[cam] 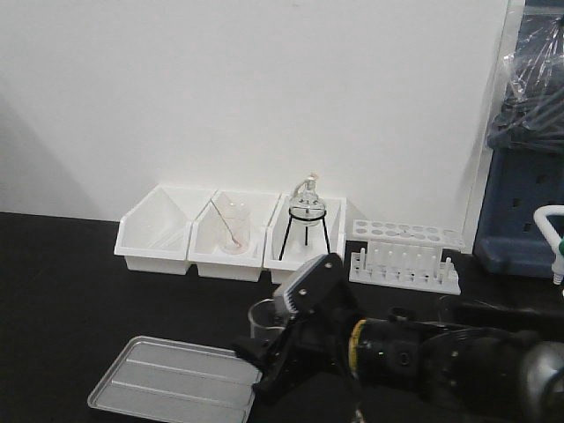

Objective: Move beaker to silver tray on left bench
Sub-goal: 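Extend the right arm to carry the beaker over the silver tray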

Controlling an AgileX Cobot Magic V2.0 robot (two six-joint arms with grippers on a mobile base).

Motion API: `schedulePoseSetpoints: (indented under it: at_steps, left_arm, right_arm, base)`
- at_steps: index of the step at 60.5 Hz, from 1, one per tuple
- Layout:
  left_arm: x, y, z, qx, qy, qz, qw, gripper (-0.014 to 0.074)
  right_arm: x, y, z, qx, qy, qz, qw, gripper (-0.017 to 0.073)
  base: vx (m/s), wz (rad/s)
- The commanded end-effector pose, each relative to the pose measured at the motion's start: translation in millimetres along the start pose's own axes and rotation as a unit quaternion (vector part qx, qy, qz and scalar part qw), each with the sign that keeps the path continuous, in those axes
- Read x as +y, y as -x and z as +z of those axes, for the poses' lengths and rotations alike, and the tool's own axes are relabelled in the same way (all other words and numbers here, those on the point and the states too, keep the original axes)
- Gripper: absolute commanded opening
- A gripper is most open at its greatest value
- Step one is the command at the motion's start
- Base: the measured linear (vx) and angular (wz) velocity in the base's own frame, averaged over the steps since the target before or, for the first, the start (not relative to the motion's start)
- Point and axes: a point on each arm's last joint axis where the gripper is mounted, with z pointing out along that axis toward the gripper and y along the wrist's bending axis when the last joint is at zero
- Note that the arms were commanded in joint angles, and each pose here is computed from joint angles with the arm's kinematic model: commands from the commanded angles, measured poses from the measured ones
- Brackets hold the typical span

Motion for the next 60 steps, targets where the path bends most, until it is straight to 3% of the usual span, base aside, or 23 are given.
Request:
schedulePoseSetpoints:
  at_steps: [1, 31, 44, 60]
  left_arm:
    - [-0.7, 1, 2, -0.034, -0.003, -0.001, 0.999, 0.0001]
    - [-0.7, 1, 2, -0.034, -0.003, -0.001, 0.999, 0.0001]
    - [-0.7, 1, 2, -0.034, -0.003, -0.001, 0.999, 0.0001]
    - [-0.7, 1, 2, -0.034, -0.003, -0.001, 0.999, 0.0001]
  right_arm:
    - [2.8, 30, 9, -0.052, 0.006, -0.006, 0.999, -0.0011]
    - [15.2, 2, 86, -0.03, 0.042, -0.004, 0.999, -0.0011]
    - [15.5, -16, 95, -0.013, 0.049, 0.004, 0.999, -0.0011]
    - [18.3, -37, 106, -0.003, 0.067, -0.008, 0.998, -0.0011]
  base:
    - [0.0, 0.0]
    - [0.0, -0.01]
    - [0.02, -0.07]
    - [0.02, -0.09]
